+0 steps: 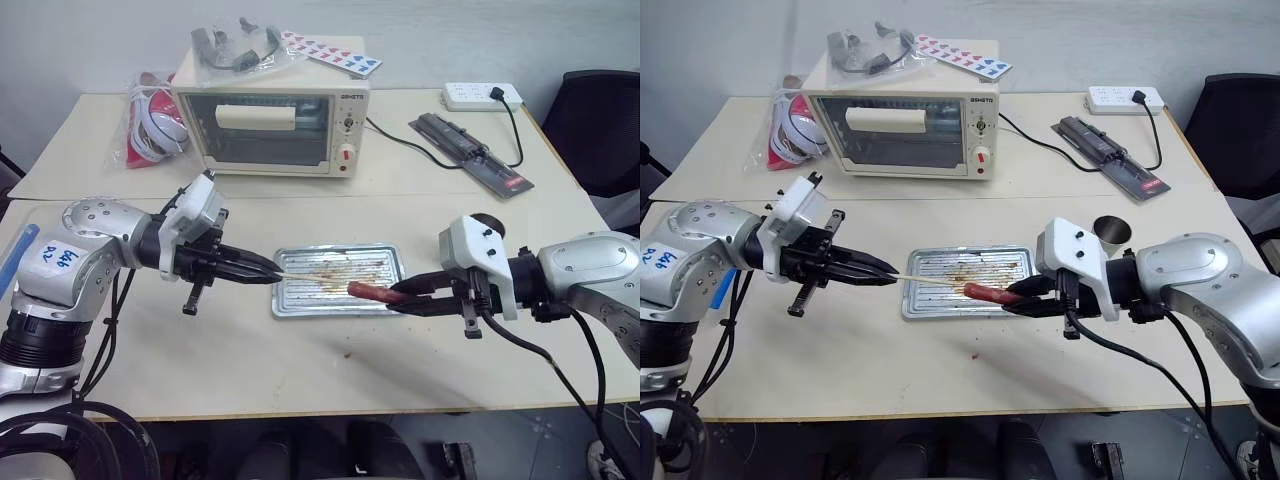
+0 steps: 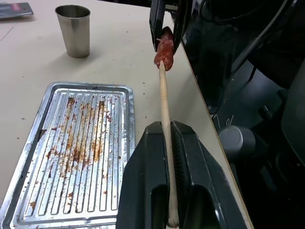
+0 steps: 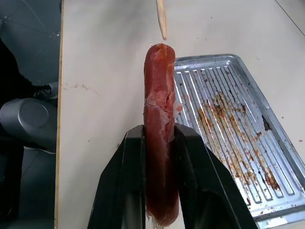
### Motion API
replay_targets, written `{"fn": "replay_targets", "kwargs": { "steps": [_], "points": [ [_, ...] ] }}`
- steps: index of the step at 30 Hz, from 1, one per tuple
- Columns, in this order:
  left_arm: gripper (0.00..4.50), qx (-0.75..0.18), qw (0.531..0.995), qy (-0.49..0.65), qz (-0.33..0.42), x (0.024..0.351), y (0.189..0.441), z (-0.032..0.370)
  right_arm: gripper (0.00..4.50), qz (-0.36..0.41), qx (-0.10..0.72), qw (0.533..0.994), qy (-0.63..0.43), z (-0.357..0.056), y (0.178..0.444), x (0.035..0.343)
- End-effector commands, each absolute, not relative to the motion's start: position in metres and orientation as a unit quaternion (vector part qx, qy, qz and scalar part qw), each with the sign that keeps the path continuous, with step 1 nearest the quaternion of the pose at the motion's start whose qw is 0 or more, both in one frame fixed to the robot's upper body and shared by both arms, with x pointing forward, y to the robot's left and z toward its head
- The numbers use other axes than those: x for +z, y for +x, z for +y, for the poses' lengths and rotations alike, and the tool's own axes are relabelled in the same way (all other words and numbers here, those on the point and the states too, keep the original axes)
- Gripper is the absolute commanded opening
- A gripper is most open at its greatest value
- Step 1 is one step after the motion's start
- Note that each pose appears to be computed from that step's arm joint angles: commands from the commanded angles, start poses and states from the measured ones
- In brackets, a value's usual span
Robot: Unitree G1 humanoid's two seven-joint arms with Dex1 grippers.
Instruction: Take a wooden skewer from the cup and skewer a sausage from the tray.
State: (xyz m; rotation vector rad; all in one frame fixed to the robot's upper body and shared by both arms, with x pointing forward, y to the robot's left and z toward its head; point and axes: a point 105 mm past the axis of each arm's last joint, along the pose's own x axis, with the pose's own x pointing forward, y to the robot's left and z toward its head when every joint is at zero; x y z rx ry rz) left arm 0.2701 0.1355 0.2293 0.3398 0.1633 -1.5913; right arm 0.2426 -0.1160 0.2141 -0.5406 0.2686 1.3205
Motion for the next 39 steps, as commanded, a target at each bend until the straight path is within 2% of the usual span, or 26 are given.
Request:
{"fn": "replay_targets", "kwargs": {
  "steps": [1, 28, 39],
  "points": [
    [0.0, -0.707, 0.686, 0.165, 0.055, 0.24, 0.267, 0.138, 0.83, 0.105, 0.595, 0.752, -0.264, -0.12, 0.243, 0.223],
    [0.0, -0.717, 0.676, 0.161, 0.057, 0.235, 0.266, 0.131, 0.83, 0.089, 0.607, 0.749, -0.25, -0.111, 0.239, 0.232],
    [0.0, -0.733, 0.658, 0.167, 0.049, 0.236, 0.268, 0.119, 0.83, 0.072, 0.632, 0.728, -0.256, -0.098, 0.231, 0.237]
  ]
}}
